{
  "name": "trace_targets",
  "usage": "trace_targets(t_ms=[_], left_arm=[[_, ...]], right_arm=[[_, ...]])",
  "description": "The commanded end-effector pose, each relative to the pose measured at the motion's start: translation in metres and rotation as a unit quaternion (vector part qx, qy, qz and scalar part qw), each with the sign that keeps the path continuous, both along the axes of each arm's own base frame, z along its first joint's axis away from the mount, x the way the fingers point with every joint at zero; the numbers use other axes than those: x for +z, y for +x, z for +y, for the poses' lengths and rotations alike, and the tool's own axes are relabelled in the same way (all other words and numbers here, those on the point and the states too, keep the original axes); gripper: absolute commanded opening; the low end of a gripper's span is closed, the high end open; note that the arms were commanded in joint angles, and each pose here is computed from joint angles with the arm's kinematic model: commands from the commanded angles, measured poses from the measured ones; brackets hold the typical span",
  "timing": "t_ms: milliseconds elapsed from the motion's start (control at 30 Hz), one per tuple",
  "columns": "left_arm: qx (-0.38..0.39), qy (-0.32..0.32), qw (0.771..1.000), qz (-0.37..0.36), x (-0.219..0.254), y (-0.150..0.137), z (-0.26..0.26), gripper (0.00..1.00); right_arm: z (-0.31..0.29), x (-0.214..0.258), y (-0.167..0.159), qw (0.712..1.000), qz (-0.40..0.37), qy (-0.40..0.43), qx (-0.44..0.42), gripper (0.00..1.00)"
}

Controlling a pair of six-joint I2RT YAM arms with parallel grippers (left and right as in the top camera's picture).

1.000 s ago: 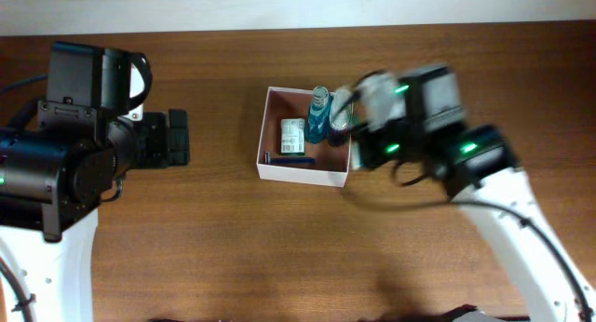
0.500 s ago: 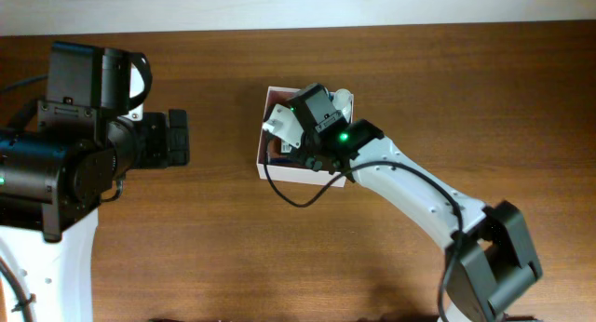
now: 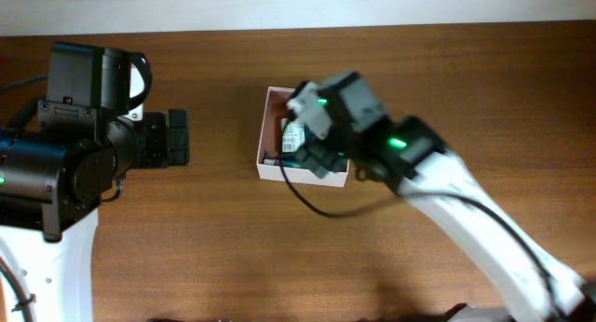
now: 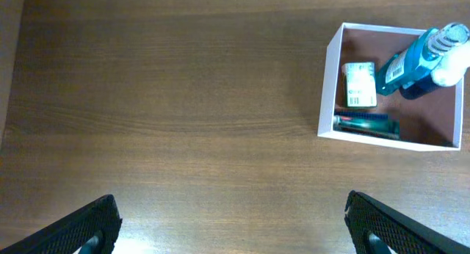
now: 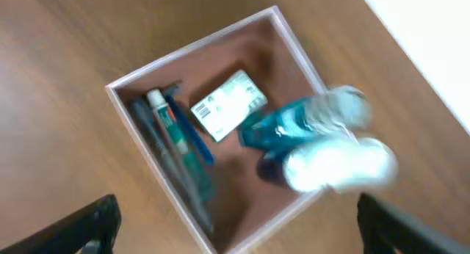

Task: Pack container

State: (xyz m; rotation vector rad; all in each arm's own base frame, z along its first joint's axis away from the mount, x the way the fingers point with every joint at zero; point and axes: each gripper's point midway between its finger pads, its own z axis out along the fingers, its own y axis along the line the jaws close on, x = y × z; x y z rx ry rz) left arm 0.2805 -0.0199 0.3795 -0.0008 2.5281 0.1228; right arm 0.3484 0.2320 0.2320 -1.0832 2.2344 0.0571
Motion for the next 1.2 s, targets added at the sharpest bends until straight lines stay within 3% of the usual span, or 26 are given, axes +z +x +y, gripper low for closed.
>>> trace_targets(t_ms=[0,133,300,700,833,1000,1167], left_arm=[[0.0,0.007,1.0,-0.007,0.004,-0.004,0.004,0.99],[0.0,0.007,1.0,-0.007,0.004,-0.004,0.004,0.99],[0.0,0.007,1.0,-0.007,0.004,-0.004,0.004,0.99],[0.0,0.007,1.0,-0.007,0.004,-0.004,0.004,0.99],[0.0,0.007,1.0,-0.007,0.004,-0.004,0.004,0.99],[0.0,0.007,1.0,-0.007,0.004,-0.004,0.004,0.99],[0.0,0.007,1.0,-0.007,0.004,-0.004,0.004,0.99]], right_arm=[[-0.025,0.079,-0.037,0.995,-0.036,0.078,-0.053,0.99],[-0.05,0.107,-0.072,0.986,-0.03,0.129,-0.098,0.99],[-0.072,0.117,-0.122,0.985,-0.001,0.149,-0.09,0.99],[-0.17,0.196,-0.166,0.94,-0.206,0.19,-0.193,0.99],[-0.194,0.194,-0.183,0.933,-0.22,0.183,-0.219,0.99],[-0.232,0.165,-0.195,0.899,-0.186,0.191,-0.348,0.99],[-0.241,0.134,-0.189,0.89,-0.181,0.166,-0.384,0.99]])
